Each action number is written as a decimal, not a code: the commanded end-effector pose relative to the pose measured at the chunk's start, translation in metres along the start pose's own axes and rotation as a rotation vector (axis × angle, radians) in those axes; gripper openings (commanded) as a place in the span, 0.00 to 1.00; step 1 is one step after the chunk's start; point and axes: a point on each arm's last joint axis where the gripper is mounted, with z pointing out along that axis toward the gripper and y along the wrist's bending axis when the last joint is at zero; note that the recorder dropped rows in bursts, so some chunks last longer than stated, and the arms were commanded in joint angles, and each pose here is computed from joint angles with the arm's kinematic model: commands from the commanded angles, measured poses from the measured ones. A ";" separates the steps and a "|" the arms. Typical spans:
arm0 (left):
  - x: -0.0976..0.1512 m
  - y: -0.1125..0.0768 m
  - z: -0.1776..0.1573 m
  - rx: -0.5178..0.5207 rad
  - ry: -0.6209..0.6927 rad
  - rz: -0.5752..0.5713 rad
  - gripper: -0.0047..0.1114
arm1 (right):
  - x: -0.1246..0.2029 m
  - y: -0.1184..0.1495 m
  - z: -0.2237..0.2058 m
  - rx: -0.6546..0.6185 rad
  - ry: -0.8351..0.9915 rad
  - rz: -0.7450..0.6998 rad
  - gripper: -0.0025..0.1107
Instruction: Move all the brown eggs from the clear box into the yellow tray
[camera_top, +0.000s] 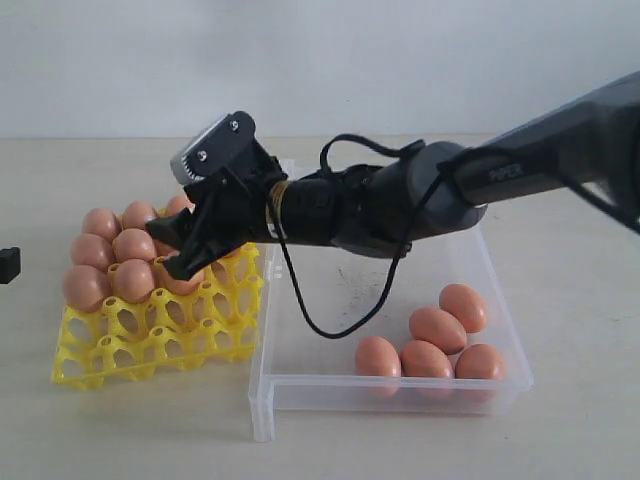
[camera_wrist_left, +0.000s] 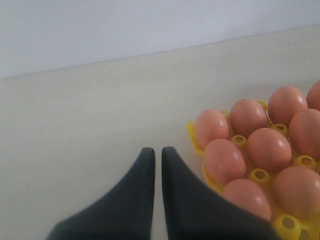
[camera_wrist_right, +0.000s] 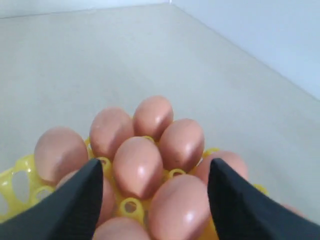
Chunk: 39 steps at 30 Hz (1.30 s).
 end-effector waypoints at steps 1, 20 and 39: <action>0.000 0.002 -0.001 -0.011 -0.007 -0.015 0.07 | -0.025 -0.008 -0.019 0.081 0.095 -0.063 0.28; 0.001 0.000 -0.001 0.011 0.009 -0.015 0.07 | -0.022 -0.042 -0.122 0.547 1.096 -0.200 0.02; 0.003 -0.003 -0.001 0.039 0.030 -0.015 0.07 | -0.003 -0.061 -0.144 0.123 1.049 0.250 0.02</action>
